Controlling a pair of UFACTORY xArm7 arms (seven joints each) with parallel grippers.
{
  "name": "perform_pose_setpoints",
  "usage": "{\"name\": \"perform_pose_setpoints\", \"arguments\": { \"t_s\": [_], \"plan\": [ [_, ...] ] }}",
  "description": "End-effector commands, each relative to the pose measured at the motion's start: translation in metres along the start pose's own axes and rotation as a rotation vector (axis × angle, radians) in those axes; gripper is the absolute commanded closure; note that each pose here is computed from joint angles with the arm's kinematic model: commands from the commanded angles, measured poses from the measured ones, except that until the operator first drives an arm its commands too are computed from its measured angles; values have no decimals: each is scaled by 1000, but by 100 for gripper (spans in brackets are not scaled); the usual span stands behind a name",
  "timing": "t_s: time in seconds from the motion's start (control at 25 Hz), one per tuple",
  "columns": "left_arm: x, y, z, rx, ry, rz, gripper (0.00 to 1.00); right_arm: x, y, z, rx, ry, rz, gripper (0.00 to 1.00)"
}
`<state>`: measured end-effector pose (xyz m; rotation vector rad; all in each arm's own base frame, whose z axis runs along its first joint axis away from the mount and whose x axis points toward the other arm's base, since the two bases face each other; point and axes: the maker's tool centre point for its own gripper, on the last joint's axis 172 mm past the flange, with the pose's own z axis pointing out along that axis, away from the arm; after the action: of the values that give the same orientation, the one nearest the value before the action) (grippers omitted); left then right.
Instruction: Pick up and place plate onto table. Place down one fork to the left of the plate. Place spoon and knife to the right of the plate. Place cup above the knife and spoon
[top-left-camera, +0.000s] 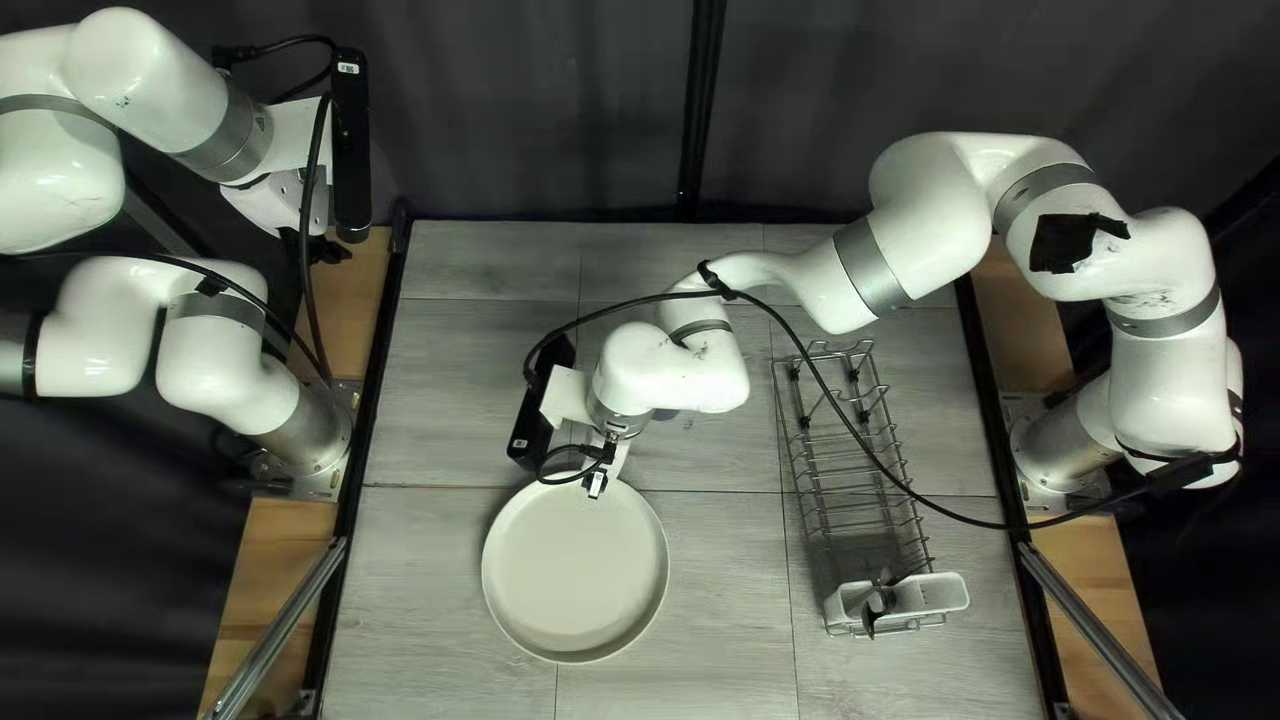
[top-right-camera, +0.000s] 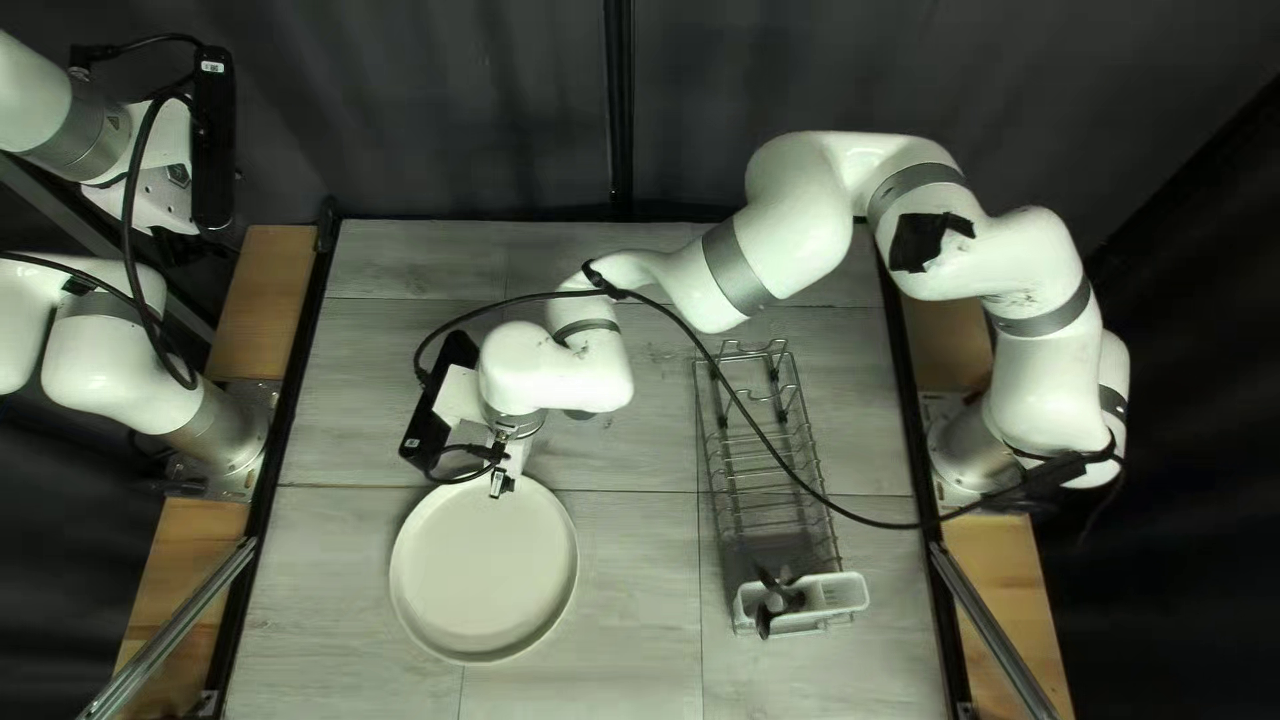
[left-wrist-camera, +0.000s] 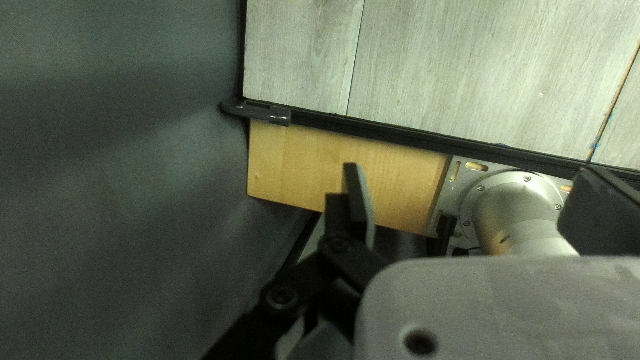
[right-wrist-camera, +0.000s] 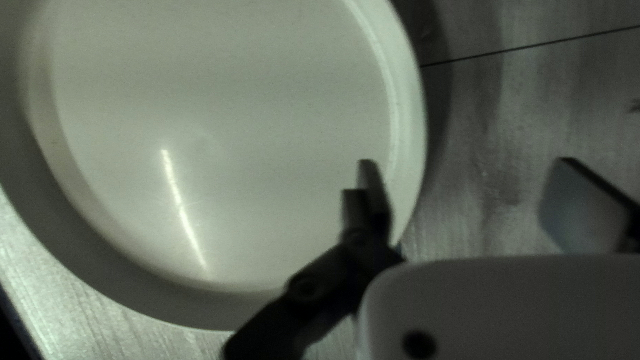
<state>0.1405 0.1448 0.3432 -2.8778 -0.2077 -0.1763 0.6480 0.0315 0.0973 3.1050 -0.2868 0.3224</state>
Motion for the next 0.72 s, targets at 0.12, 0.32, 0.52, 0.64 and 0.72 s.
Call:
{"name": "perform_pose_setpoints", "arguments": {
  "t_s": [0.12,0.32,0.52,0.64,0.72],
  "plan": [
    [0,0,0,0,0,0,0,-14,2,-59,-89,-13,-43,0],
    [0,0,0,0,0,0,0,-28,10,-120,-144,-15,-79,0],
    [0,0,0,0,0,0,0,-51,18,-168,-199,-18,-92,0],
    [0,0,0,0,0,0,0,-69,15,-187,-217,-30,-95,0],
    [0,0,0,0,0,0,0,-91,8,-205,-231,-43,-98,0]
  ]
}}
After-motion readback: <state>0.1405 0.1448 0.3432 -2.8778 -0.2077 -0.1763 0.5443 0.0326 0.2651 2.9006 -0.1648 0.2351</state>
